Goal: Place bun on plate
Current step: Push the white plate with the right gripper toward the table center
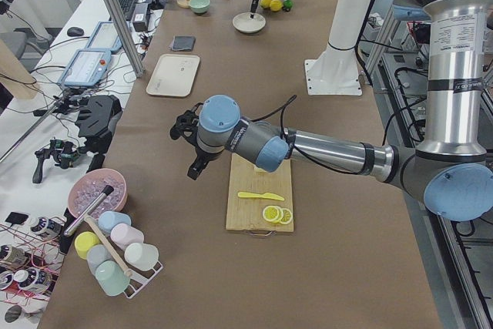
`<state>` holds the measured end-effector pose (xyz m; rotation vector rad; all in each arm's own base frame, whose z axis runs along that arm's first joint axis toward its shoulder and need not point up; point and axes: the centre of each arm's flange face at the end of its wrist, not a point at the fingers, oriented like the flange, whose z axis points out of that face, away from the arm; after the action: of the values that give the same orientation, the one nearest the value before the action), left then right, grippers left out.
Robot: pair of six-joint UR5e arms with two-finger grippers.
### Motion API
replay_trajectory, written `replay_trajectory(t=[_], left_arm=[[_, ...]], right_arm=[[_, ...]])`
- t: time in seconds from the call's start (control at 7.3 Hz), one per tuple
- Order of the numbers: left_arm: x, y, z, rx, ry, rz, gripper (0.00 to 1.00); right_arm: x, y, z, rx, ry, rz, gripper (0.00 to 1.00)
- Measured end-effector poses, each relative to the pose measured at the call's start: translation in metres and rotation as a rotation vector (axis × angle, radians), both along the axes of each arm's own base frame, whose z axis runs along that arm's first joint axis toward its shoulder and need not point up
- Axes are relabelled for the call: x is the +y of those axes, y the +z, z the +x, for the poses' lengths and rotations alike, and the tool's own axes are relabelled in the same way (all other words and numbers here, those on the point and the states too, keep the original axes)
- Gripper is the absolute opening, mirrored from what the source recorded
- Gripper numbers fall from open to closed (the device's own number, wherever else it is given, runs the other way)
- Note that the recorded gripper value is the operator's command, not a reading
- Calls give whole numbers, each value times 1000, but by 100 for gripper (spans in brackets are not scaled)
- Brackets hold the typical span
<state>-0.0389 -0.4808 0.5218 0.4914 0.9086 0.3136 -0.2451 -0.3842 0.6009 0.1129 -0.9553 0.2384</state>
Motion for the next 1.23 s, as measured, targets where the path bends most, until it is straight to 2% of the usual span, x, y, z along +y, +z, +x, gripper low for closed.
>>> replay_trajectory(t=[0.27,0.41,0.82,0.96,1.23], left_arm=[[1,1,0,-1,0,0,97],[2,2,0,-1,0,-2,97],[3,3,0,-1,0,-4,97],[3,4,0,-1,0,-6,97],[3,3,0,-1,0,-6,97]], right_arm=[[0,-18,0,12,3,-21,5],[0,-20,0,18,4,-25,0],[0,-24,-3,20,6,-21,0],[-3,-33,-6,7,14,-19,0],[-22,-75,-28,-55,69,-58,0]])
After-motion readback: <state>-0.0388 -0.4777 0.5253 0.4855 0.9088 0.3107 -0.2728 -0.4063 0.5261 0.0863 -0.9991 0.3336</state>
